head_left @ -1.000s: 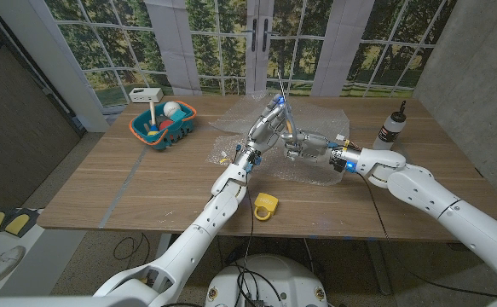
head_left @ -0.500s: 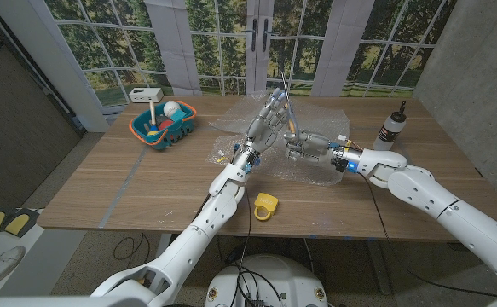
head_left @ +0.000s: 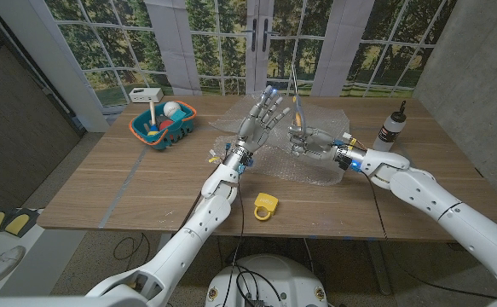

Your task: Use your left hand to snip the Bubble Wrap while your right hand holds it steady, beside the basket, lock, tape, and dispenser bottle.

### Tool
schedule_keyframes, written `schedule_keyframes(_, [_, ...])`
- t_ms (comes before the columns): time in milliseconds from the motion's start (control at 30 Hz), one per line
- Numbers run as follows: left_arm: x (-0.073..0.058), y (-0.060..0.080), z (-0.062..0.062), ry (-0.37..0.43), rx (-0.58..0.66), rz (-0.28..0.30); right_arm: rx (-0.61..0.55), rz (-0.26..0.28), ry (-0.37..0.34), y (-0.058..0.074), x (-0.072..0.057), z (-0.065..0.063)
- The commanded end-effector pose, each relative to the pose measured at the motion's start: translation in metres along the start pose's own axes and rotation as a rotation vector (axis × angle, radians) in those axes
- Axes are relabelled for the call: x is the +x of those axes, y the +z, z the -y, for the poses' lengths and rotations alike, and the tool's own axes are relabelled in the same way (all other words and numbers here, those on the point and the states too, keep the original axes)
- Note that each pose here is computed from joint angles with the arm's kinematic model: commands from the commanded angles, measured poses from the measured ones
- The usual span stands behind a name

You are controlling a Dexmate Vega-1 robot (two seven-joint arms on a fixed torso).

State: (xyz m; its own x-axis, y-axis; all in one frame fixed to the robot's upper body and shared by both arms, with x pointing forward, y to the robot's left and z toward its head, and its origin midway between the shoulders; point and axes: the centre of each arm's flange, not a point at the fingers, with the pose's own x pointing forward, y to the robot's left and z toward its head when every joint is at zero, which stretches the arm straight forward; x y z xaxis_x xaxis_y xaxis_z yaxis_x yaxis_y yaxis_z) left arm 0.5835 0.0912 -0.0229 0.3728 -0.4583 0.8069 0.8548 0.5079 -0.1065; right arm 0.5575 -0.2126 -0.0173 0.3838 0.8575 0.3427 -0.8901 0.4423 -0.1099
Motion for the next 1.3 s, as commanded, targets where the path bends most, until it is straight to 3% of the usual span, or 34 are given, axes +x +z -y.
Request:
schedule_keyframes(33, [-0.013,0.035,0.0,0.001,0.114,0.063,0.023,0.026,-0.011,0.003,-0.002,-0.001])
schedule_keyframes(367, [-0.025,0.033,-0.005,0.042,0.103,0.058,-0.064,0.016,0.011,0.01,0.001,0.0])
schedule_keyframes(567, [-0.028,0.033,-0.005,0.052,0.106,0.058,-0.103,0.013,-0.013,0.013,0.002,0.0])
schedule_keyframes(1300, [-0.032,0.034,-0.008,0.065,0.1,0.057,-0.098,0.008,-0.05,0.006,0.006,-0.001])
